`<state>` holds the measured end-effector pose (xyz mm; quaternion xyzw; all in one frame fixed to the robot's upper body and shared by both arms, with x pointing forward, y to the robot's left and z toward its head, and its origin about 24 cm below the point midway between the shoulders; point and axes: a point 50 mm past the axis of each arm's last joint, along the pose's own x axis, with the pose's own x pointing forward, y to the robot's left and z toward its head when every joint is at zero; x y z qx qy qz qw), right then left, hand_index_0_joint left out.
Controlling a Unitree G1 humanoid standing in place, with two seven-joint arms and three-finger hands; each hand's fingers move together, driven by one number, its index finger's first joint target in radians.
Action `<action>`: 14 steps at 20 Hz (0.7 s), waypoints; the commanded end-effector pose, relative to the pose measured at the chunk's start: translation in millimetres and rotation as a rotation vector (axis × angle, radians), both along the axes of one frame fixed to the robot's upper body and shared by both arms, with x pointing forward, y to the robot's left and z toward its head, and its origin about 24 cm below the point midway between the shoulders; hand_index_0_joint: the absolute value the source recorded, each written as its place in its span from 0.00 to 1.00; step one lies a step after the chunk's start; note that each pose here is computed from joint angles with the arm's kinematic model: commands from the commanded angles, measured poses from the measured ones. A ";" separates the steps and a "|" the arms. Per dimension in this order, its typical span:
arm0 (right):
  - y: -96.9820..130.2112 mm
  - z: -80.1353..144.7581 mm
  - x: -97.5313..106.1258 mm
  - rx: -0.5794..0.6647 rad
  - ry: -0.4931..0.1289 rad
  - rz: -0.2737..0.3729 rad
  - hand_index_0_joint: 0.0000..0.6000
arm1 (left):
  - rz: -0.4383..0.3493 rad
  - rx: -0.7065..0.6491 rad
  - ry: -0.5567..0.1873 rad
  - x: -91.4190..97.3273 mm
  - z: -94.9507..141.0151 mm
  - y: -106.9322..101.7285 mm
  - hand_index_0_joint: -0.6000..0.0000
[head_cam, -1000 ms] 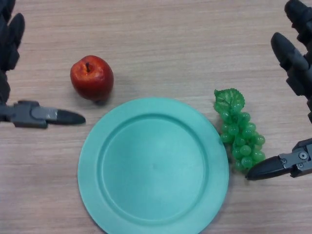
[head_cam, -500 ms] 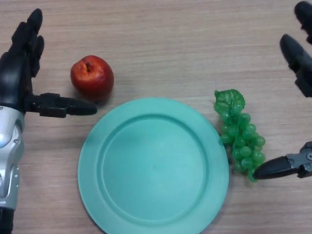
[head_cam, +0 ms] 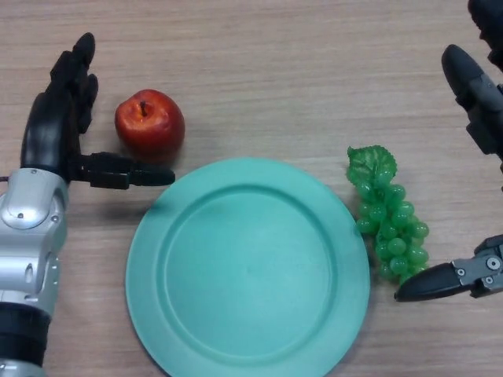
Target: Pick up the red apple and place it on the plate
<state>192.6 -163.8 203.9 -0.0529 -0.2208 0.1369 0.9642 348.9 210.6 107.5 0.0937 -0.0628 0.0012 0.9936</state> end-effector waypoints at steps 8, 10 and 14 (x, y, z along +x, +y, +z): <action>-2.2 23.9 -24.9 -0.001 -0.192 0.004 0.00 | -0.064 0.205 -0.239 15.9 33.7 -15.0 0.00; -4.3 23.6 -26.5 0.006 -0.191 0.003 0.00 | -0.042 0.220 -0.245 15.0 35.2 -11.3 0.00; -5.9 24.5 -26.8 0.005 -0.185 -0.002 0.00 | -0.013 0.160 -0.331 1.4 54.6 -1.1 0.00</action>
